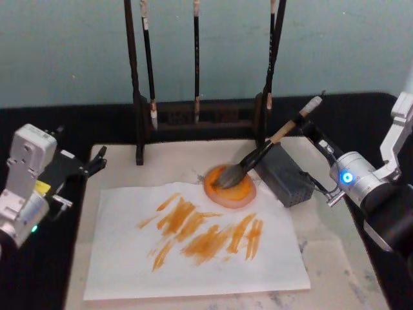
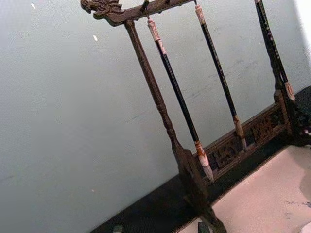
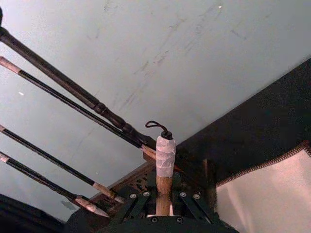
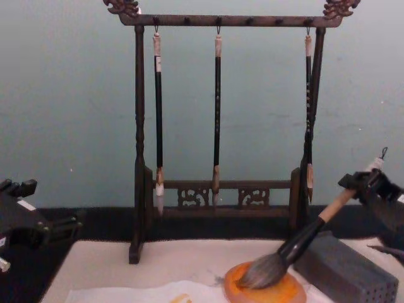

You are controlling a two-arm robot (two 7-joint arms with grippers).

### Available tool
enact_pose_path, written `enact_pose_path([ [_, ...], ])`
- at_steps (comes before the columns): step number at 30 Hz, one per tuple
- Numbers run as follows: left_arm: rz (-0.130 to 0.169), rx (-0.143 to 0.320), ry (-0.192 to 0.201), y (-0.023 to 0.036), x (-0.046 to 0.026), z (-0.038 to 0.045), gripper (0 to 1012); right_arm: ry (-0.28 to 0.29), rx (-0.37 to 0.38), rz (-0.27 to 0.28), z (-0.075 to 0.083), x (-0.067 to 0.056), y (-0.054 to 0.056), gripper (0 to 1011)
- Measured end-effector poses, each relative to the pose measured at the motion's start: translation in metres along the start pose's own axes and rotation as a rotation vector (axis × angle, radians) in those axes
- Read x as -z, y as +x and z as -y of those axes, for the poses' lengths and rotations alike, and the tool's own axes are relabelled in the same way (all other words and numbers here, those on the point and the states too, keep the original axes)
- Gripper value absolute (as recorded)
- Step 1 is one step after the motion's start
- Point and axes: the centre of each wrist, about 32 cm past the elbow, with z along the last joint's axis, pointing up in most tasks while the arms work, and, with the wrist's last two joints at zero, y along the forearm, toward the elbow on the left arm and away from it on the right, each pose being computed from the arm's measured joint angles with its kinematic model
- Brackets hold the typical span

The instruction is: Pick up the brush from the inkstone, write on the paper, then place the brush back to its original position.

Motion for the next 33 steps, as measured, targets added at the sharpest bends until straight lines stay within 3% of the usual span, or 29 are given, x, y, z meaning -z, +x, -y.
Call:
enact_pose_path([
  [23,0.000,0.000,0.000,0.0000,0.0000,0.0000,1001,-0.007,0.008,-0.003,-0.0015,-0.0007,0.0030,177],
  [33,0.000,0.000,0.000,0.0000,0.0000,0.0000,1001,-0.007,0.007,-0.003,-0.0013,-0.0007,0.0028,469],
])
